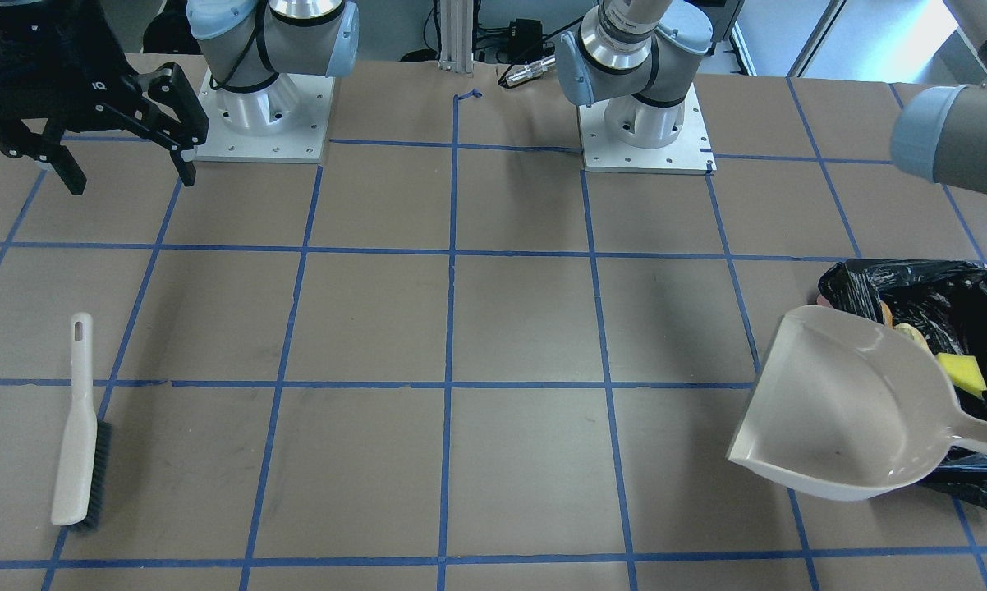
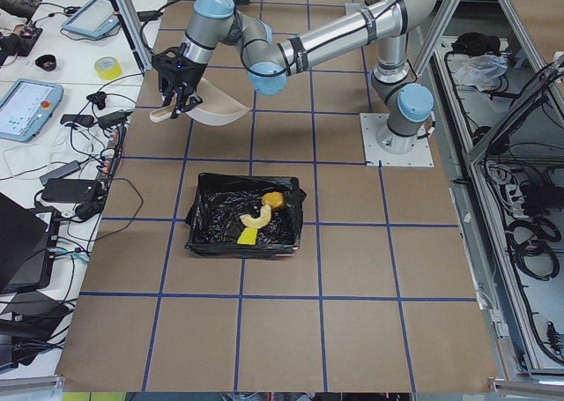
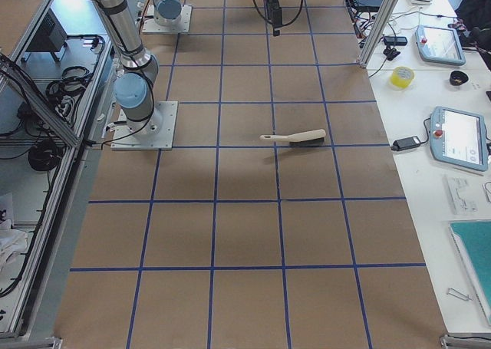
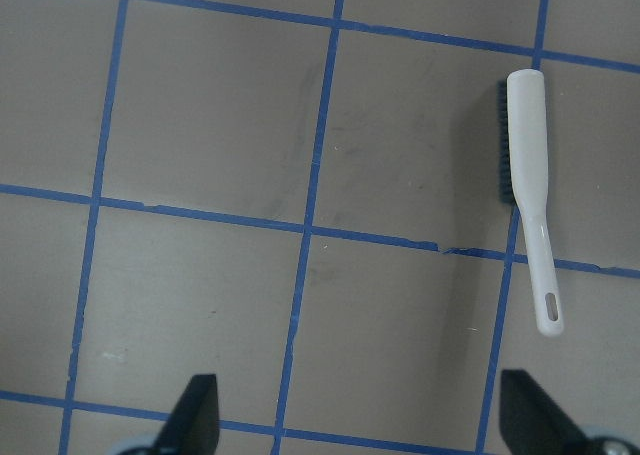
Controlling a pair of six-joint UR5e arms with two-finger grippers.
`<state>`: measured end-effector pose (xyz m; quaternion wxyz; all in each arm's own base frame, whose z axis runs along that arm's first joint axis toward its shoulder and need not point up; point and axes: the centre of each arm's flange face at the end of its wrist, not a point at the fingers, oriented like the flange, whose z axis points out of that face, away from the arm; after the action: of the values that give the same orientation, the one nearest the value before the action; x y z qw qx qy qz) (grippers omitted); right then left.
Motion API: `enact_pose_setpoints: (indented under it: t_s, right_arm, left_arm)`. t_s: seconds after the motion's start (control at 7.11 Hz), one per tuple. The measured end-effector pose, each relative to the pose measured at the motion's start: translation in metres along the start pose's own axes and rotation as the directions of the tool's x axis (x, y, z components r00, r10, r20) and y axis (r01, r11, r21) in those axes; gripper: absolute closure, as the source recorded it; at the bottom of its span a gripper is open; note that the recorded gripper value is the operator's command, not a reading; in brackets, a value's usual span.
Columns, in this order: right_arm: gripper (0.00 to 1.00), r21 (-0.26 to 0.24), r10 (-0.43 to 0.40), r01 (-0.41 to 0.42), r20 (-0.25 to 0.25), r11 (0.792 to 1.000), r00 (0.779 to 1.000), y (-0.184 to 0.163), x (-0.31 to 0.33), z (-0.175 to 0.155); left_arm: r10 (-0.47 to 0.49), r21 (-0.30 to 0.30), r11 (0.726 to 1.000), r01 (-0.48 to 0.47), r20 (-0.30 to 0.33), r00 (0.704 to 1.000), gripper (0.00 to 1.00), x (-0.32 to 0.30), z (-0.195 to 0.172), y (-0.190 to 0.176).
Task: Sweep and dump trash into bin
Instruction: 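Lower the emptied dustpan back onto the table with the left gripper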
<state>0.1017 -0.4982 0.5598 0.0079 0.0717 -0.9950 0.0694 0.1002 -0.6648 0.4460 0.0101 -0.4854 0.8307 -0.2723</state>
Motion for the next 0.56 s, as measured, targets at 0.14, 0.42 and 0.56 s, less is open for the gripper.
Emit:
enact_pose_setpoints:
  t_s: [0.14, 0.42, 0.56]
  right_arm:
    - [0.01, -0.001, 0.007, -0.007, 0.002, 1.0, 1.0, 0.001, 0.0, 0.001]
    - [0.0, -0.006, 0.058, -0.058, 0.021, 0.998, 0.998, 0.002, -0.003, 0.002]
    - [0.0, -0.009, 0.09, -0.09, 0.025, 0.996, 0.996, 0.003, -0.003, 0.002]
  left_arm:
    - [-0.094, -0.056, 0.994, 0.097, 0.058, 0.994, 1.0, 0.006, 0.019, 0.023]
    - [-0.203, -0.125, 0.967, 0.223, 0.159, 0.966, 1.0, 0.017, 0.066, 0.069]
    - [-0.208, -0.15, 0.959, 0.241, 0.205, 0.956, 1.0, 0.019, 0.097, 0.089]
